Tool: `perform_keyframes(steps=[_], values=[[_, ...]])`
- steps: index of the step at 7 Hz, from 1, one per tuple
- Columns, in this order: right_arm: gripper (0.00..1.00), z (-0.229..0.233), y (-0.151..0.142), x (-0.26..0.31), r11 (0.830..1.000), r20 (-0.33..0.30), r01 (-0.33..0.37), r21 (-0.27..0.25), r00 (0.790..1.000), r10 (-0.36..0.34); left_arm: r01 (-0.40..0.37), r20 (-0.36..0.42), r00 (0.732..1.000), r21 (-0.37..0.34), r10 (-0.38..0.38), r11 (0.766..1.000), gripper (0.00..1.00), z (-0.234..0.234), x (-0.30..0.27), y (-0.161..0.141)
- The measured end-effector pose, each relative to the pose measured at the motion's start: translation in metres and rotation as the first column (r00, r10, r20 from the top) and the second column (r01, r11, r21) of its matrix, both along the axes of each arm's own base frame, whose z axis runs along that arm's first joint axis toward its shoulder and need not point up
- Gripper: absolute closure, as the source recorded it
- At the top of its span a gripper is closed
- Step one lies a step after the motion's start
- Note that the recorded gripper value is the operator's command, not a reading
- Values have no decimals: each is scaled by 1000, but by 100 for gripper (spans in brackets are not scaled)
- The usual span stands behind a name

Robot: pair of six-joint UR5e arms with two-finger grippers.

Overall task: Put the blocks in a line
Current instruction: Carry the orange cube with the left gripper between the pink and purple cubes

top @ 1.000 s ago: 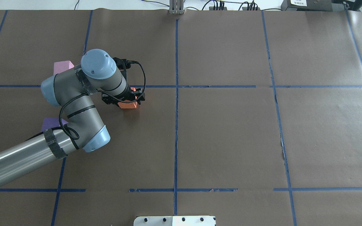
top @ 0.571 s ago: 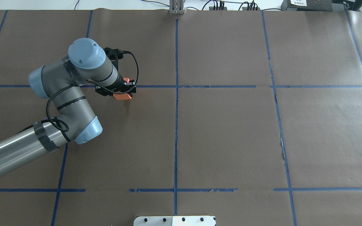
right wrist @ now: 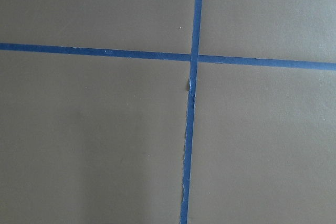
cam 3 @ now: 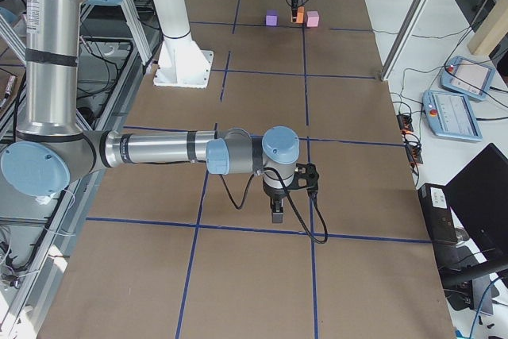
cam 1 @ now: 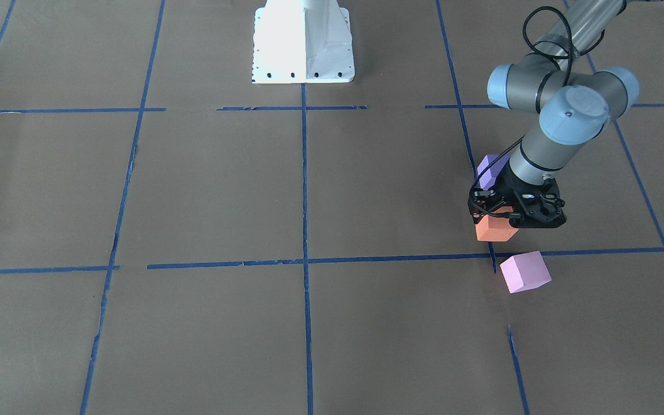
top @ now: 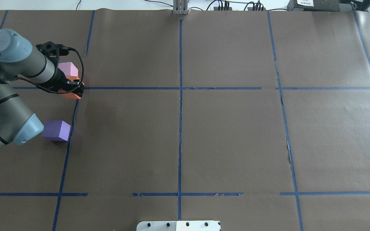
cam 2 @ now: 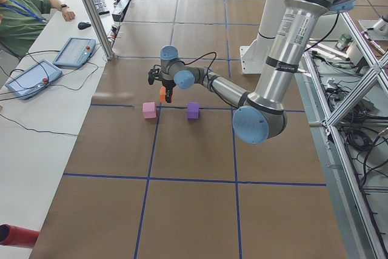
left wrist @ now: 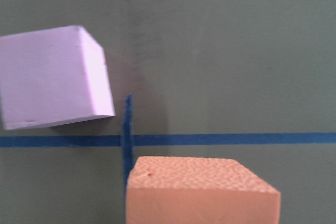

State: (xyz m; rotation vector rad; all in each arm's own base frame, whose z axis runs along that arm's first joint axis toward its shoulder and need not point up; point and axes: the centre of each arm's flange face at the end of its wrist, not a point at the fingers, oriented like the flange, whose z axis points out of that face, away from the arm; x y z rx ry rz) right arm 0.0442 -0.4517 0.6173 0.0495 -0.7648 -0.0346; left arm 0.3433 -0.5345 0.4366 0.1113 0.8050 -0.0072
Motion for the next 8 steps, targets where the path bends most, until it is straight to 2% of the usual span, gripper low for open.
perform_keyframes(steps=[1,2,3,5,8], values=[[0,0,0,0,1000,0,0,0,1000,0,-13,16,1000,-5,13,1000,78,17,-6,4],[0,0,0,0,1000,0,0,0,1000,0,-20,22,1000,-14,21,1000,75,24,-3,4],[0,0,0,0,1000,0,0,0,1000,0,-25,25,999,-25,25,999,57,30,2,3],[0,0,0,0,1000,0,0,0,1000,0,-37,33,999,-53,38,998,0,43,8,0],[0,0,0,0,1000,0,0,0,1000,0,-59,5,998,-70,59,996,0,40,5,1]])
